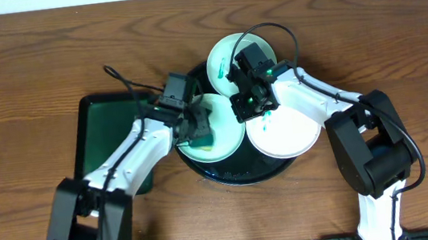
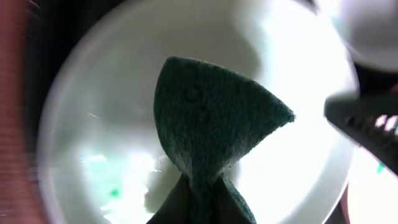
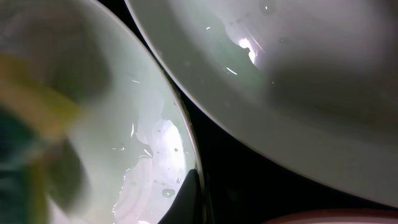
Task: Clean dirty plates on tray and stack at the side
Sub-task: 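Continue scrubbing the plate surface with the sponge in left gripper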
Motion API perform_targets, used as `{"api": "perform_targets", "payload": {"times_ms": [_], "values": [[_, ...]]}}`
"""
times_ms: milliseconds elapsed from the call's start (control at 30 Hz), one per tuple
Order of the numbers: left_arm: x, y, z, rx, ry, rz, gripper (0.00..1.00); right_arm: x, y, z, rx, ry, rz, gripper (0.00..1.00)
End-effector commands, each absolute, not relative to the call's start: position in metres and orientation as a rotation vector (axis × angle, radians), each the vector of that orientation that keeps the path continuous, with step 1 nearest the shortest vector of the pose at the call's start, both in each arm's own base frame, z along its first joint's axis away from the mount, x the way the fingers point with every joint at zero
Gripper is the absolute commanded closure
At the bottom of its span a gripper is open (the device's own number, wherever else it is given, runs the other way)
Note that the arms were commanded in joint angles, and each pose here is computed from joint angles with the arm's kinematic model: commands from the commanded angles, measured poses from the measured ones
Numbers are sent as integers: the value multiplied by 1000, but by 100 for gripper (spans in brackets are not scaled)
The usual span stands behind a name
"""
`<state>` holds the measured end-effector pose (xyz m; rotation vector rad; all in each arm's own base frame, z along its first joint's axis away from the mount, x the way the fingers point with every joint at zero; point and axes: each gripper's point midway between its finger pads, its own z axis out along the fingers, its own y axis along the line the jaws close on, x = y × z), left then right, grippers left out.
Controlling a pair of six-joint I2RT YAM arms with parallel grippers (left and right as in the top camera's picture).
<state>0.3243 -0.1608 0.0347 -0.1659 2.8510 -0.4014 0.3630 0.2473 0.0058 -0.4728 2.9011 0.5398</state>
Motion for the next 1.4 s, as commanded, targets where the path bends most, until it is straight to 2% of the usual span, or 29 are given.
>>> {"api": "perform_targets", "payload": {"times_ms": [0,267,433,600,800,967,1367], "values": [[312,-162,11,-163,2918,-402,93,369,239,1,-457,2904,484,99],[323,-87,0,-234,2829,207,93,369,240,1,-461,2903,485,99],[340,-62,13,-260,2695,402,93,369,240,1,-460,2904,485,99],[362,-81,21,-279,2623,245,93,368,240,1,-461,2905,485,99],[389,-139,35,-229,2571,-216,93,367,241,1,-462,2908,490,99],[393,-170,46,-132,2565,-527,93,366,240,1,-461,2912,489,99],[360,-102,16,-192,2786,-373,93,370,242,2,-462,2896,493,99]]}}
